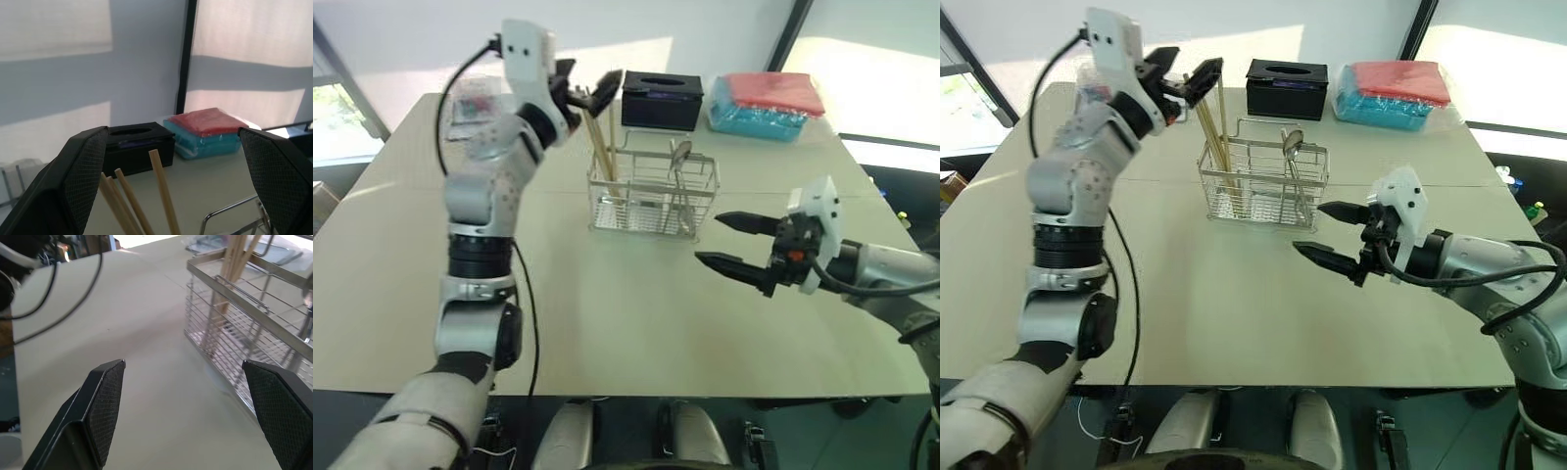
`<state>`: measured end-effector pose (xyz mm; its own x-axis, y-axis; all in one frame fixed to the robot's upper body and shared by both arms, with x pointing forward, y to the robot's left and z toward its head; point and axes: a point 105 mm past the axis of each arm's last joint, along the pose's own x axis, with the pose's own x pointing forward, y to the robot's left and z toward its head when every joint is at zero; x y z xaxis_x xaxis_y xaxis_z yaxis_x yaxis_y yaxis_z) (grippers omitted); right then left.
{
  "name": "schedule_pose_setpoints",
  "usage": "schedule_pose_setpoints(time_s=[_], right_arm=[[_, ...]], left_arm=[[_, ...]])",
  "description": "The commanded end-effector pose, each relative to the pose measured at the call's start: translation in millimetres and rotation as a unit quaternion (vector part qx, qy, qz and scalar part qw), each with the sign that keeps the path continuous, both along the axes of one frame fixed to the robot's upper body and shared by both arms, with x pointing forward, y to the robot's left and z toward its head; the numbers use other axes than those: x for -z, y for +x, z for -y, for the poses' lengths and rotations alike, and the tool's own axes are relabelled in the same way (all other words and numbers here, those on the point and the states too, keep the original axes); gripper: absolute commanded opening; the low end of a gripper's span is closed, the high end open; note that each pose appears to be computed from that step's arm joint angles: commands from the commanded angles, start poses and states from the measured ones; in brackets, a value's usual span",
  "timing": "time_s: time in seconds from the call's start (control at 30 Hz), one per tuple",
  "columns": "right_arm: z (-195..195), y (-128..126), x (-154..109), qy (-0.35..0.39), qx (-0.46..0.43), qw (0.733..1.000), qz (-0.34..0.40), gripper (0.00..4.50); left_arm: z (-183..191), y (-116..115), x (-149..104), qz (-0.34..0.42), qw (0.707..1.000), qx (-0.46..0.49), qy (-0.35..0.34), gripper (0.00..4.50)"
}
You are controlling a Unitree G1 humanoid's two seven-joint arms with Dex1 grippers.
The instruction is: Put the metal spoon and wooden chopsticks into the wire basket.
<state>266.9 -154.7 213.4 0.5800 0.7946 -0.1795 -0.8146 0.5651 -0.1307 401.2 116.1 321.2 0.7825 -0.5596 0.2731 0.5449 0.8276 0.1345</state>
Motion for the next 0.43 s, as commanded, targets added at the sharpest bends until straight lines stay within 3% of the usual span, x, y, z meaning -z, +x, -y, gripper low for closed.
schedule_pose_setpoints(time_s=[0.03,0.13,0.23,0.43], right_arm=[[26,10,-18,-0.027,0.03,0.998,0.039,3.97],[57,20,-18,-0.063,0.063,0.995,0.037,3.97],[68,21,-13,-0.079,0.067,0.994,0.031,3.97],[66,24,-7,-0.077,0.058,0.995,0.03,3.97]], left_arm=[[-23,-23,-20,0.038,0.995,0.037,0.09,4.45],[-67,-47,0,-0.013,0.982,0.073,0.176,4.45],[-83,-69,24,-0.054,0.968,0.1,0.223,4.45],[-98,-89,48,-0.086,0.962,0.089,0.241,4.45]])
